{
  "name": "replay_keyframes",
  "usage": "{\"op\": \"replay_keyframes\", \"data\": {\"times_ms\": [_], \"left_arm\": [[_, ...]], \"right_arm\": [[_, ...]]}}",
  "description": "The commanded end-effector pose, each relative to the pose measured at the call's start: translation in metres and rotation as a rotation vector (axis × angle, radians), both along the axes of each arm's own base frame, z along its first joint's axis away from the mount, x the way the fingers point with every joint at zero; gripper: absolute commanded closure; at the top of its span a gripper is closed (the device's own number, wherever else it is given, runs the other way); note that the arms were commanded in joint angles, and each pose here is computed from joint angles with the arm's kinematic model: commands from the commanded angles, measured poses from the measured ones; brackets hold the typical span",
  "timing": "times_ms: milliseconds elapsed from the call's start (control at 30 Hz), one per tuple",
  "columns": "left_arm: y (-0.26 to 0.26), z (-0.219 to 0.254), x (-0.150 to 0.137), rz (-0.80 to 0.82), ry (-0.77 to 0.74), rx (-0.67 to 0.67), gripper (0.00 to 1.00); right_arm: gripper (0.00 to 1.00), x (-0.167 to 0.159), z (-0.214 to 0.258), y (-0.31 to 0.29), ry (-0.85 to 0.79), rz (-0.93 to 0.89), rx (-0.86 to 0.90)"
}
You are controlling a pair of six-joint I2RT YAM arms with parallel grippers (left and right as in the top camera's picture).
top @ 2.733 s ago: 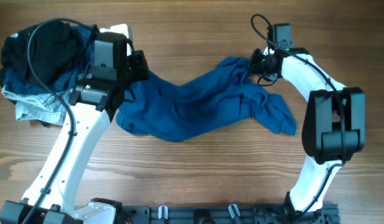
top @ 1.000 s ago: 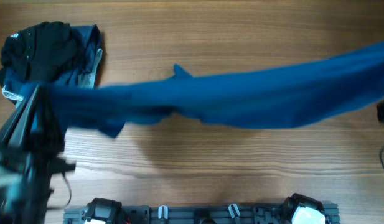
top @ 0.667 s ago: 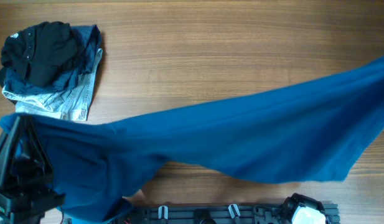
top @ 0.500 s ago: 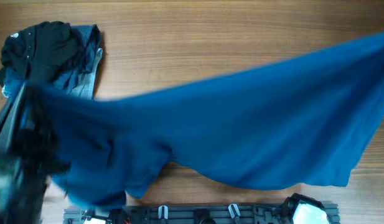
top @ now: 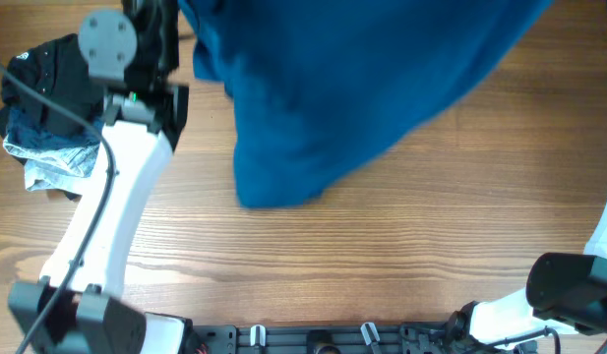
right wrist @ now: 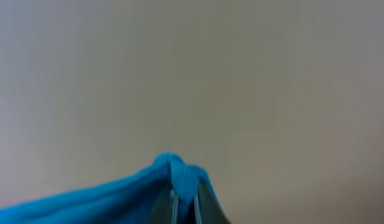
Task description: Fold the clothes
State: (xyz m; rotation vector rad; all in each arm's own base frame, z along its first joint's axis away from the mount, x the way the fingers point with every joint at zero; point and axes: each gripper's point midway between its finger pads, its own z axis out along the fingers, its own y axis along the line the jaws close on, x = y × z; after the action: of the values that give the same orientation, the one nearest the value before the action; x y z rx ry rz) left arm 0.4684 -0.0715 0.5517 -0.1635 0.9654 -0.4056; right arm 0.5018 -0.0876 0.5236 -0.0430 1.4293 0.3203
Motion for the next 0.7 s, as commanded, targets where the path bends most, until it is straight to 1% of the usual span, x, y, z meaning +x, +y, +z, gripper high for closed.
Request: {"op": "replay_keyframes", "data": {"times_ms": [0, 67, 100, 133, 200, 233, 267, 300, 367, 400, 433, 500, 667], "left_arm": [[0.014, 0.101, -0.042, 0.033, -0.225, -0.033, 0.96], [0.010, 0.118, -0.043, 0.020, -0.231, -0.013, 0.96], [0.004, 0.127, -0.044, 0.012, -0.236, 0.029, 0.96], [-0.001, 0.128, -0.042, -0.006, -0.224, 0.057, 0.96], [-0.015, 0.117, -0.032, -0.063, -0.156, 0.111, 0.96], [-0.023, 0.104, -0.022, -0.095, -0.094, 0.142, 0.96], [-0.030, 0.083, -0.009, -0.123, 0.003, 0.169, 0.96], [-0.034, 0.054, 0.007, -0.139, 0.133, 0.188, 0.96], [-0.037, 0.008, 0.025, -0.152, 0.326, 0.215, 0.96], [-0.038, -0.023, 0.033, -0.156, 0.444, 0.238, 0.96], [-0.025, -0.104, 0.055, -0.125, 0.724, 0.252, 0.96], [-0.013, -0.134, 0.065, -0.108, 0.815, 0.251, 0.96], [-0.001, -0.148, 0.069, -0.120, 0.855, 0.246, 0.96]], "right_arm": [[0.96, -0.022, 0.055, 0.002, -0.176, -0.003, 0.010], [0.96, -0.025, 0.066, -0.003, -0.222, -0.034, 0.022], [0.96, -0.026, 0.069, -0.006, -0.236, -0.054, 0.028], [0.96, -0.024, 0.067, -0.008, -0.229, -0.061, 0.032], [0.95, -0.015, 0.054, -0.011, -0.189, -0.065, 0.034], [0.96, -0.008, 0.041, -0.013, -0.147, -0.064, 0.034], [0.96, -0.002, 0.027, -0.014, -0.098, -0.062, 0.041], [0.96, 0.007, 0.008, -0.013, -0.039, -0.046, 0.019], [0.96, 0.019, -0.023, -0.015, 0.048, -0.036, 0.000], [0.96, 0.028, -0.045, -0.017, 0.111, -0.034, -0.005], [0.96, 0.047, -0.094, -0.020, 0.222, -0.002, -0.021], [0.96, 0.051, -0.106, -0.021, 0.245, 0.001, -0.040], [0.96, 0.052, -0.115, -0.024, 0.267, -0.005, -0.067]]}}
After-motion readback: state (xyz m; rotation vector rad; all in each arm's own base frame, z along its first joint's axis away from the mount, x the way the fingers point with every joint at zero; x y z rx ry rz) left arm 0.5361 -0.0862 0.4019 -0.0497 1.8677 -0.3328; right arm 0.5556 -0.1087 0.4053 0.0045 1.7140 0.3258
